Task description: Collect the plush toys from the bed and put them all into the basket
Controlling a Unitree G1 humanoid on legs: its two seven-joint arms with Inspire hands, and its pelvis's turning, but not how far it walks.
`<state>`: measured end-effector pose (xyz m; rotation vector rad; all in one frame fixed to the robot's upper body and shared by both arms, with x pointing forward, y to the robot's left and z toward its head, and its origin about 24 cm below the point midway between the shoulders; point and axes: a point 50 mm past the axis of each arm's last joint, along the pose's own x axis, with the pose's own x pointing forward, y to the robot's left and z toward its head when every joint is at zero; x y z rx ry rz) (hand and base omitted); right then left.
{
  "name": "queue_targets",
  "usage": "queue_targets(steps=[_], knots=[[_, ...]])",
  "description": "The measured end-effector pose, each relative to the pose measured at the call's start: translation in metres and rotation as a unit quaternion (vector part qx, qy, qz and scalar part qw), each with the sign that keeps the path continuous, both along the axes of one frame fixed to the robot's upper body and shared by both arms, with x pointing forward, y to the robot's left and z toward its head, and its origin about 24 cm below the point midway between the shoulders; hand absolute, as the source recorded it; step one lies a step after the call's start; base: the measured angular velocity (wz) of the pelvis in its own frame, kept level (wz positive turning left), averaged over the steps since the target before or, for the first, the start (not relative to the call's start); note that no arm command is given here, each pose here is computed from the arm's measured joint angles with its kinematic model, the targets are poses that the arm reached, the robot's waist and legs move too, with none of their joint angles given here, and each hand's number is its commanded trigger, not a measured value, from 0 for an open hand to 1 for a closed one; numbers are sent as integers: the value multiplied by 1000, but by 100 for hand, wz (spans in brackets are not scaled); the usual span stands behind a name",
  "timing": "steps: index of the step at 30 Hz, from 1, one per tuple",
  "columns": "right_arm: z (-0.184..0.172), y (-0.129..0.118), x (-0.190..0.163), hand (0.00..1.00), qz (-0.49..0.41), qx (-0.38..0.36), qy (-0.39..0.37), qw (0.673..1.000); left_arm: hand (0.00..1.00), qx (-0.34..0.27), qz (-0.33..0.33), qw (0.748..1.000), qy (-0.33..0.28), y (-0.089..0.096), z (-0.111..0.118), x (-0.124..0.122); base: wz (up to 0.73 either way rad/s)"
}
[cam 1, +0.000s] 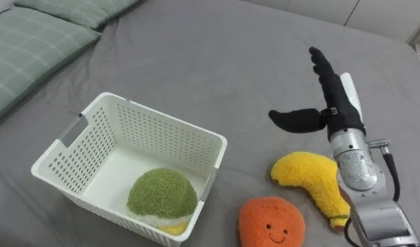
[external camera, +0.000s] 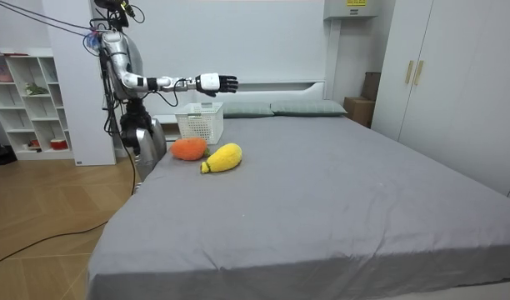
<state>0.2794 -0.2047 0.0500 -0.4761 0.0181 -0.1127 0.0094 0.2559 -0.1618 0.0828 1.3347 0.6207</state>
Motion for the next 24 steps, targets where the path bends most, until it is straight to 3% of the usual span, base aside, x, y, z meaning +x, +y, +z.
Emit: queue_targets(steps=[7, 16, 24], knots=[[-12, -22, -12, 0, -50, -6, 20, 999, 0, 5, 4, 1000, 4, 2, 2, -10, -1], [-41, -32, -30, 0, -70, -18, 78, 994, 0, 15, 5, 1000, 1, 4, 4, -15, 0], [-89, -50, -51, 0, -105, -19, 187, 977, 0, 22, 11, 1000, 11, 6, 5, -22, 0]])
